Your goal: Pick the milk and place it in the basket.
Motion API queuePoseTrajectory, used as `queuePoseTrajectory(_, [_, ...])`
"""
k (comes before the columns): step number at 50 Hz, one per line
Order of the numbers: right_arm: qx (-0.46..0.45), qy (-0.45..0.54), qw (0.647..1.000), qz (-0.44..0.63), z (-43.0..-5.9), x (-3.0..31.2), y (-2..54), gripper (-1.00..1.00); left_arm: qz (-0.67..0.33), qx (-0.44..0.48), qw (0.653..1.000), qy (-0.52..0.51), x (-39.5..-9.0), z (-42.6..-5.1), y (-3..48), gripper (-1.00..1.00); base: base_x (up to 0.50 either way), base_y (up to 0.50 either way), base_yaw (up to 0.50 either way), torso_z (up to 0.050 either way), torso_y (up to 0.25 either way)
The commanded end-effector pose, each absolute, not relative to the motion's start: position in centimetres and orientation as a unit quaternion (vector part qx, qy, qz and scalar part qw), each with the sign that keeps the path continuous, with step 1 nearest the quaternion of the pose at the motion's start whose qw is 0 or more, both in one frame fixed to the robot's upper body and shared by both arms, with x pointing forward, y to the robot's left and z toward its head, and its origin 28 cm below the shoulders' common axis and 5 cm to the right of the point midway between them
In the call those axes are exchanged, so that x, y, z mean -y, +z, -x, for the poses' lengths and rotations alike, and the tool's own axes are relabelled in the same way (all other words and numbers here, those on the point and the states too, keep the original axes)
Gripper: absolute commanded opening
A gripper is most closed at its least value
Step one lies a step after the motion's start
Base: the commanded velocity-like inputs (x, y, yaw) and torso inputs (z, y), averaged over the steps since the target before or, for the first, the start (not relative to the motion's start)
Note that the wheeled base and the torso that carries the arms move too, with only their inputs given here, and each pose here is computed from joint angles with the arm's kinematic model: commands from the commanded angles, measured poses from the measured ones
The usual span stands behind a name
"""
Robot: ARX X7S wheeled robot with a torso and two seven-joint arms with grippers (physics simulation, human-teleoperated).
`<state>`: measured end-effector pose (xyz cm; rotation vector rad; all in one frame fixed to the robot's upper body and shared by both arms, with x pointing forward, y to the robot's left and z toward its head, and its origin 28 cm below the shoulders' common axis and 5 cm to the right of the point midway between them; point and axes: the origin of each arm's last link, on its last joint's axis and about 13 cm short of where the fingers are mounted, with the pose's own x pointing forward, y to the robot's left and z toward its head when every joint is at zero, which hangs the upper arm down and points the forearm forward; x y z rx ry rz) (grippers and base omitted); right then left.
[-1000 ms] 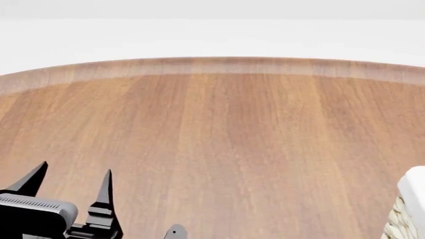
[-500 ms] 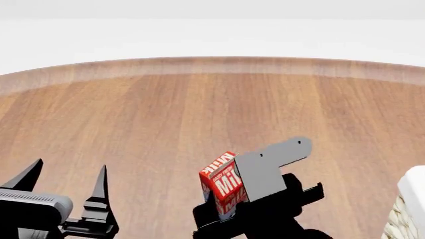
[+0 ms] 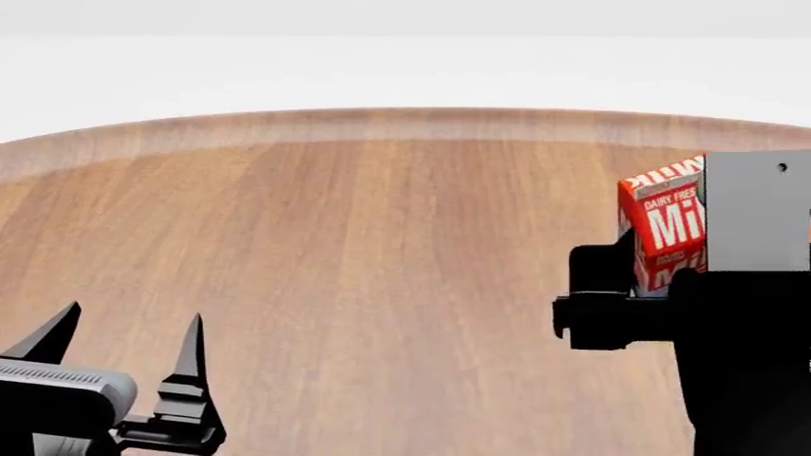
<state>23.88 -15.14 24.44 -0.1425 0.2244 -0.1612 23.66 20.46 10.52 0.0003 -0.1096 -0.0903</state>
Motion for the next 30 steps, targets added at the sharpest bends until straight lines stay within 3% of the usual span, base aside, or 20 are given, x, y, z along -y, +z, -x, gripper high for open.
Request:
queuePoseTrajectory(1, [-0.067,-0.161,0.984,0.019,-21.5,18.1,27.1,-1.0,0.001,0.062,0.997,-0.044,-20.5,-23.7,10.6,1.0,0.0,0.0,0.0,0.0,0.0])
queuePoseTrajectory(22, [-0.05,-0.314,0.948,-0.012,-18.7,22.8,28.8,-1.0,0.0,0.061,0.997,-0.042,-20.6,-23.9,10.6,1.0,0.0,0.0,0.0,0.0,0.001])
queuePoseTrajectory(30, [-0.054,-0.33,0.941,-0.059,-18.3,24.5,28.0,-1.0,-0.002,0.06,0.997,-0.044,-20.5,-23.8,10.4,1.0,0.0,0.0,0.0,0.0,0.001])
